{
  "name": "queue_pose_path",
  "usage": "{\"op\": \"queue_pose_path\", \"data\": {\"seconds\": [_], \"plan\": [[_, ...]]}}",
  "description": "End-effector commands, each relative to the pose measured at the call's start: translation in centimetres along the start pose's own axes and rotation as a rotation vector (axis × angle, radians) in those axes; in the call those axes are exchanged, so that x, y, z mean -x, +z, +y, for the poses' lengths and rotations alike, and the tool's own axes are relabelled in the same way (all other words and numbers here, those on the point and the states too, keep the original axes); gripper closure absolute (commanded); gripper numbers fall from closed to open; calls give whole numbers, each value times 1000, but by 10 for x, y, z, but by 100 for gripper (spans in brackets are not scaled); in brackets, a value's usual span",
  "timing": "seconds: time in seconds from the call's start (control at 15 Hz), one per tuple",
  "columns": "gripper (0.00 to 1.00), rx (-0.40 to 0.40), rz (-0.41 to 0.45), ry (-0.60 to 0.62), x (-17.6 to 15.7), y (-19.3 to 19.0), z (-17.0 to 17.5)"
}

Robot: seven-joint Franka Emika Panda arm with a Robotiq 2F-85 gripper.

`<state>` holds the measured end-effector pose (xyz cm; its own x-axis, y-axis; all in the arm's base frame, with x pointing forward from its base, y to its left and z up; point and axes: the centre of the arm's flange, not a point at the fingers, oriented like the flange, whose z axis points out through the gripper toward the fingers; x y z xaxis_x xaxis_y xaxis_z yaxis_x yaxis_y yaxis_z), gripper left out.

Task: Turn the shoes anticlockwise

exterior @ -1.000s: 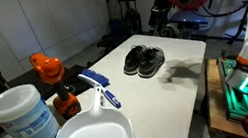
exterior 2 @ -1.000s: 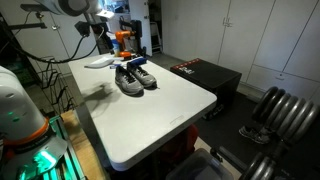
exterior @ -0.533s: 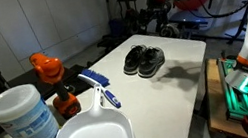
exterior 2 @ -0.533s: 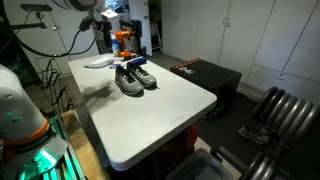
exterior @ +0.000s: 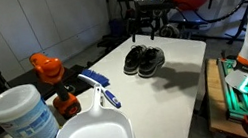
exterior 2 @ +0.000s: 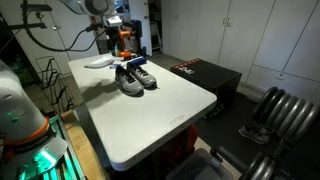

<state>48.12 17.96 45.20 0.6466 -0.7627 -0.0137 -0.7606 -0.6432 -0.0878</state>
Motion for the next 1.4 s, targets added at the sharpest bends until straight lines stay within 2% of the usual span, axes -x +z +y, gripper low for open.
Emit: {"op": "queue_pose_path", "data": {"seconds": [0.0,0.47,0.73,1.33], "plan": [[0,60,-30,190,-6,21,-23],[0,98,-88,562,-19,62,-22],[0,89,-125,565,-27,76,-15],[0,124,-66,618,-45,97,-3]]}}
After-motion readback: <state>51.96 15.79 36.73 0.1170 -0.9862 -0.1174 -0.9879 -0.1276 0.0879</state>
